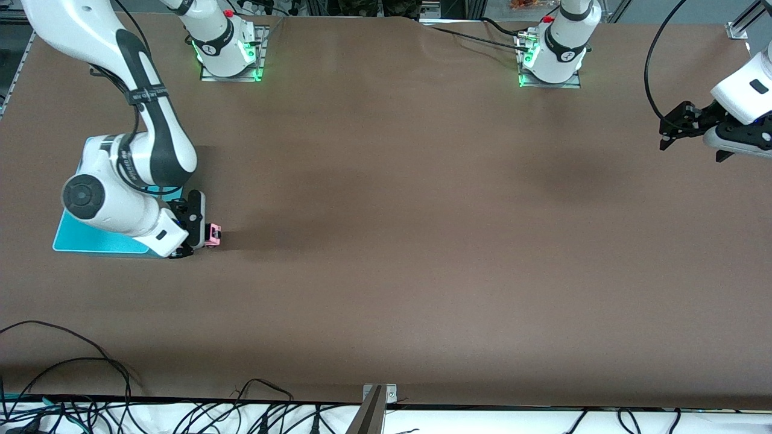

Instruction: Wind and store pink jeep toy

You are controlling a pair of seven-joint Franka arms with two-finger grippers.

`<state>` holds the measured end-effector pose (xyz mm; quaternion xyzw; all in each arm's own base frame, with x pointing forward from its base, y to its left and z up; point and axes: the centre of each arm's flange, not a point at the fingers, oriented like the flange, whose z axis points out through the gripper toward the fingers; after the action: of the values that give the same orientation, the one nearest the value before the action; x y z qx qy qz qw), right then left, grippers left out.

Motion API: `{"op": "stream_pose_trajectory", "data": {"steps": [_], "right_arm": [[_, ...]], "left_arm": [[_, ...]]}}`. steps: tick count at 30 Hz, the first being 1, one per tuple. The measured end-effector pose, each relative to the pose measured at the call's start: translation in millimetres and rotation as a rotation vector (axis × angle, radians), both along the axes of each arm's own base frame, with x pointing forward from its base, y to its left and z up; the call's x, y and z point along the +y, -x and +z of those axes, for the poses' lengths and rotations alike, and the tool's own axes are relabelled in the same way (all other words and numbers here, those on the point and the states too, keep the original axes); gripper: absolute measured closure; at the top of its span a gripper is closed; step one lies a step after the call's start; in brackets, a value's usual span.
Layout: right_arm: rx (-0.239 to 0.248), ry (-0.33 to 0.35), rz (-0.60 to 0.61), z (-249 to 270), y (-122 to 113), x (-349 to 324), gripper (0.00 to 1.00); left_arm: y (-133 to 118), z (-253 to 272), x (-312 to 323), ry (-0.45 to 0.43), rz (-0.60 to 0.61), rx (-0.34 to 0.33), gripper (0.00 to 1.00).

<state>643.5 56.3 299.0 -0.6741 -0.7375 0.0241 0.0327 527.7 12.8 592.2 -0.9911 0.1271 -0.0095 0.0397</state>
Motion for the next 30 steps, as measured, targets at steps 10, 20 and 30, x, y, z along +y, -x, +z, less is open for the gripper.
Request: {"op": "stream_pose_trajectory", "data": {"steps": [10,20,30], "right_arm": [[0.060,0.011,-0.047,66.9,-6.0,-30.5,0.49],[0.129,0.028,-0.136,107.6,31.6,-105.8,0.49],[0.141,-0.020,-0.127,74.0,119.4,-184.1,0.49]], "left_arm": [[7.2,33.2,-10.8,0.000,0.148,0.005,0.00],[18.4,77.5,-41.8,0.002,0.346,-0.026,0.00],[14.4,71.0,-57.0,0.000,0.418,-0.017,0.00]]}}
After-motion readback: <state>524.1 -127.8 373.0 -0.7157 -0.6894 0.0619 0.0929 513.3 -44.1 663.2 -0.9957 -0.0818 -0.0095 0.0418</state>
